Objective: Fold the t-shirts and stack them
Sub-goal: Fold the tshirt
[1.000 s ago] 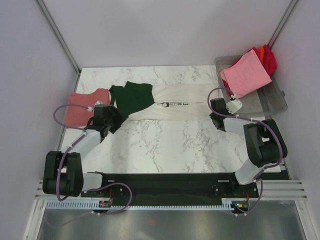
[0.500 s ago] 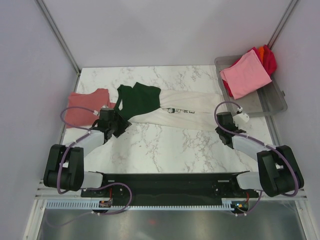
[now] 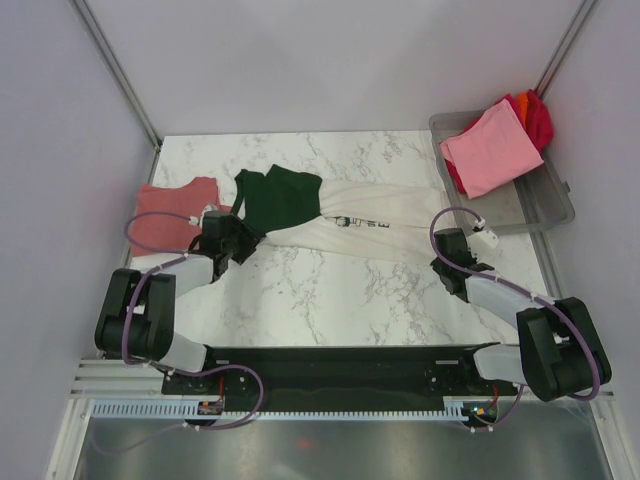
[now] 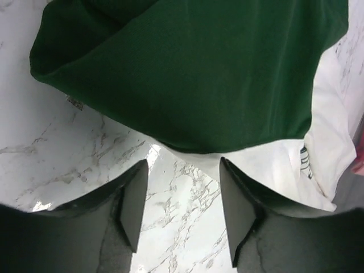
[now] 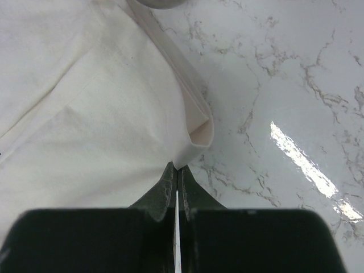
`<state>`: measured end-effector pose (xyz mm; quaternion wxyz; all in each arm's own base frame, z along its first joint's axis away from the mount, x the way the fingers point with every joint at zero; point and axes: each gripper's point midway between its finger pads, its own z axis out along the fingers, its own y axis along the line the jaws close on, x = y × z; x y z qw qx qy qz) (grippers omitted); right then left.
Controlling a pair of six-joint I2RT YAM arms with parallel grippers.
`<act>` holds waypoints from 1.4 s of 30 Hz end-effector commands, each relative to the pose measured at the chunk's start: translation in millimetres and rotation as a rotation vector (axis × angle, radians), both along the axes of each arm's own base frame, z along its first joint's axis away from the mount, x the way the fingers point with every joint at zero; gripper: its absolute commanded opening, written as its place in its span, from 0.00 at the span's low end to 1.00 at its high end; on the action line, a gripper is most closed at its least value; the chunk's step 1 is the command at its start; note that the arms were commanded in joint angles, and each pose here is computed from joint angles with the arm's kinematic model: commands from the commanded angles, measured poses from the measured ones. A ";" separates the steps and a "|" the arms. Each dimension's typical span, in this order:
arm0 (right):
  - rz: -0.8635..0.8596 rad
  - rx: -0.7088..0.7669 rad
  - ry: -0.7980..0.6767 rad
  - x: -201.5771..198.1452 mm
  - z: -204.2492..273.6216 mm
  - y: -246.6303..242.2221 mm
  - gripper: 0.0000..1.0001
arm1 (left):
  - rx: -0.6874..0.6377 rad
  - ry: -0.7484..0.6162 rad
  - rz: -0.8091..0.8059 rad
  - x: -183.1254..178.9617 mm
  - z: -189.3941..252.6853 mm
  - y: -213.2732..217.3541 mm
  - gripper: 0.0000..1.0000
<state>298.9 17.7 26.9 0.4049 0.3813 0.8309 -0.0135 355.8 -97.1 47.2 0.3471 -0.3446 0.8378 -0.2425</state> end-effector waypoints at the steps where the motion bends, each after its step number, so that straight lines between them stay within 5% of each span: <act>1: 0.010 -0.010 0.011 -4.7 -1.6 -0.5 0.00 | -0.040 -0.025 0.042 21.3 3.3 -3.6 0.57; 11: 0.058 -0.034 0.045 -8.8 0.6 0.5 0.00 | -0.023 0.042 0.068 59.6 -9.8 -1.7 0.33; 14: 0.092 -0.002 0.065 -14.2 -3.1 8.3 0.00 | -0.057 0.069 0.038 76.2 -14.1 -5.3 0.02; 25: 0.338 0.183 0.208 -49.1 -9.1 78.8 0.00 | -0.058 0.092 -0.062 150.3 4.2 -16.0 0.02; 34: 0.586 0.358 0.258 -128.4 -3.4 186.3 0.00 | -0.070 0.091 -0.126 173.7 6.9 -20.2 0.02; 42: 1.070 0.443 0.316 -206.5 41.8 328.3 0.05 | -0.098 0.113 -0.214 180.2 -6.5 -33.7 0.02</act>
